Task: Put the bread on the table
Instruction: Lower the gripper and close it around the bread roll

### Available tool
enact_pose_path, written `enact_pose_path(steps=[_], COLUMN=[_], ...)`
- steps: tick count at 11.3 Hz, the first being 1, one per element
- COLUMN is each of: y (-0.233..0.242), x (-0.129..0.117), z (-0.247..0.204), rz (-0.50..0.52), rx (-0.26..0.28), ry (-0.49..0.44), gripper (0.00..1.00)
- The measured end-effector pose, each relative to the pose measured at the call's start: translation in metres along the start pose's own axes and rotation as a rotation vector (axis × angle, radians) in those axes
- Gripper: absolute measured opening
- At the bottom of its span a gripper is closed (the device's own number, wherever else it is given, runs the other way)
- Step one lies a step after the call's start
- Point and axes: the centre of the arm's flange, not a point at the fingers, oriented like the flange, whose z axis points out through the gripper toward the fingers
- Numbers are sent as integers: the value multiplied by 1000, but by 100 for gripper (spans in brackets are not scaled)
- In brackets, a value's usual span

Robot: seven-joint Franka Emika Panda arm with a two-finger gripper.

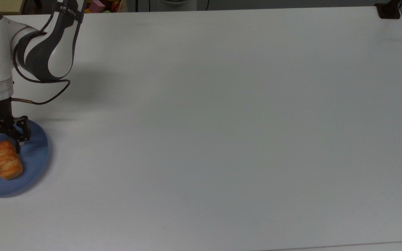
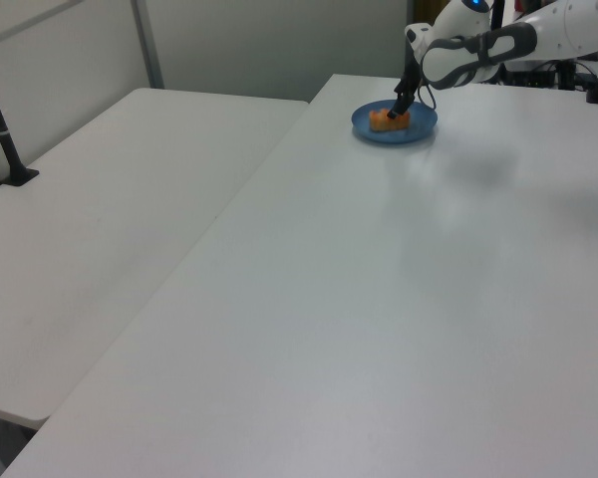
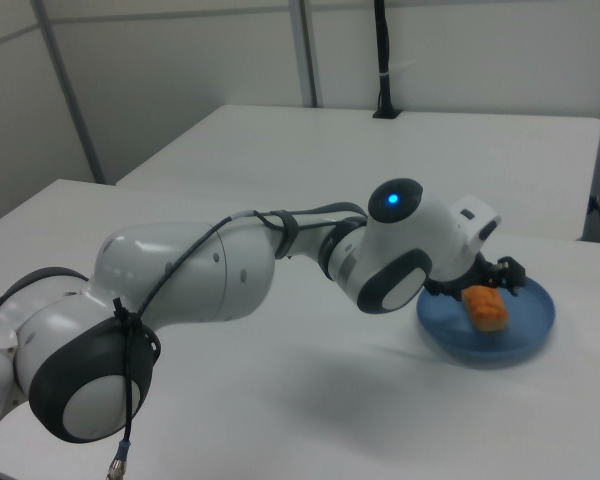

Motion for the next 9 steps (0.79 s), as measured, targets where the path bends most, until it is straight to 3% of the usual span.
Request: enact_pose_path(steps=[5, 8, 9], y=[1, -4, -6], x=[-13, -16, -16], z=[13, 19, 21], rz=[3, -7, -10], rx=[5, 14, 16], ry=[-16, -23, -24], gripper=[98, 90, 81])
